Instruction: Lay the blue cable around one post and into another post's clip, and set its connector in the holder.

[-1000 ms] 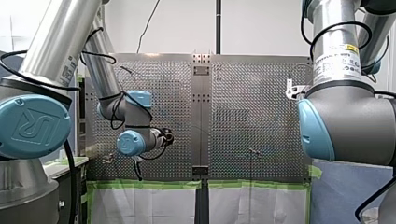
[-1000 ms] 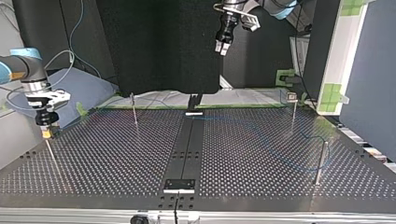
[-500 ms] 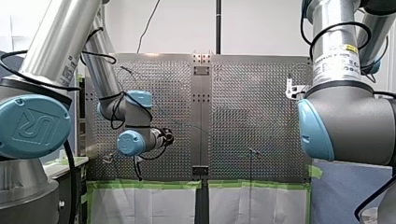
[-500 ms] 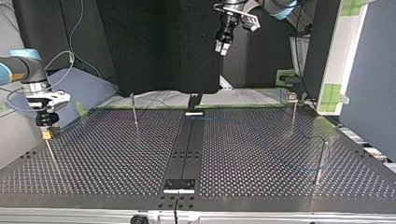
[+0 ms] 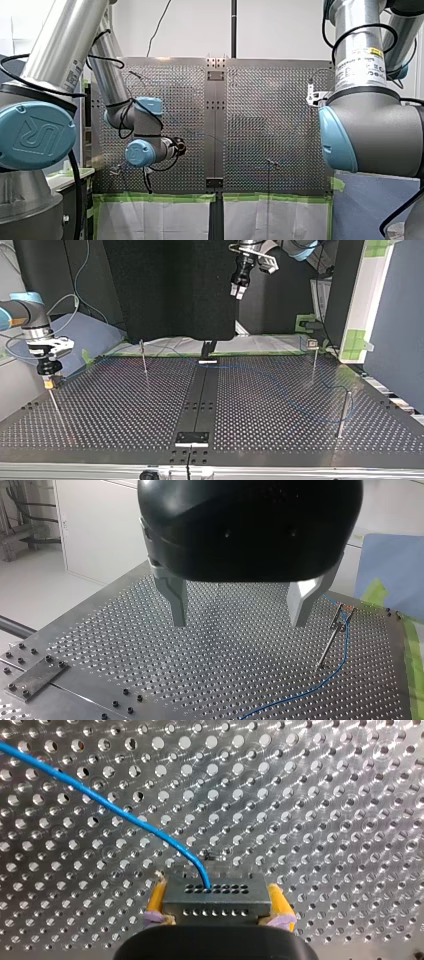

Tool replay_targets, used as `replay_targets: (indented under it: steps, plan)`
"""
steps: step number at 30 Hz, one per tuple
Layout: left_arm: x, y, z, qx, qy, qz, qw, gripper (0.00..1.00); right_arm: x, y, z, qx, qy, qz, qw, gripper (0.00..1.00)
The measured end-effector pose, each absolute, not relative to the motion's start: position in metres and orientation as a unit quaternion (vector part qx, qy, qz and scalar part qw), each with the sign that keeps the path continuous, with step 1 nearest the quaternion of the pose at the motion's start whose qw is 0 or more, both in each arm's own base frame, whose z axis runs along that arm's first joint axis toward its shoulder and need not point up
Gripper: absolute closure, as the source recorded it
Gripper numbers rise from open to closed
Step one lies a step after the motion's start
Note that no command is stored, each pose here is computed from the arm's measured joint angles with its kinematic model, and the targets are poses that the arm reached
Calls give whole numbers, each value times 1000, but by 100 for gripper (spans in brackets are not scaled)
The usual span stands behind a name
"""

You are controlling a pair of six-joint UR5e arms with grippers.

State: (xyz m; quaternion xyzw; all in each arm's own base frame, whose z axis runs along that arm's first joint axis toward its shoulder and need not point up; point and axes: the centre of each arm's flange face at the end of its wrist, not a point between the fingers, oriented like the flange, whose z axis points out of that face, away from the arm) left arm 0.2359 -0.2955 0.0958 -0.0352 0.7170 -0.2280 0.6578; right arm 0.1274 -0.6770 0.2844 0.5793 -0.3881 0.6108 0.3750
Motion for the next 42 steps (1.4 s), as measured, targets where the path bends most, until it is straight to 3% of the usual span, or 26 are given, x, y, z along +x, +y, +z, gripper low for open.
replay_targets:
  steps: [28, 30, 32, 33, 35, 36, 38, 39, 41, 42]
  plan:
    - [236, -295, 96, -36, 717, -228, 658, 0, 129, -678, 285, 577, -384, 613, 379, 100]
    - [236, -295, 96, -36, 717, -229, 658, 0, 129, -678, 285, 577, -384, 613, 379, 94]
    - [236, -295, 96, -36, 717, -229, 658, 0, 129, -678, 285, 577, -384, 613, 379, 79]
    - [236, -295, 96, -36, 717, -229, 658, 0, 129, -678, 285, 577, -384, 613, 379, 79]
    - [236, -296, 96, -36, 717, -229, 658, 0, 129, -678, 285, 577, -384, 613, 379, 56]
    - [236, -296, 96, -36, 717, -229, 658, 0, 129, -678, 285, 577, -384, 613, 379, 56]
    - [236, -296, 96, -36, 717, -229, 658, 0, 128, -678, 285, 577, -384, 613, 379, 33]
    - [236, -296, 96, -36, 717, -229, 658, 0, 128, -678, 285, 577, -384, 613, 379, 33]
    - [236, -295, 96, -36, 717, -229, 658, 0, 128, -678, 285, 577, -385, 612, 380, 7]
    - [236, -295, 96, -36, 717, -229, 658, 0, 128, -678, 285, 577, -384, 612, 380, 7]
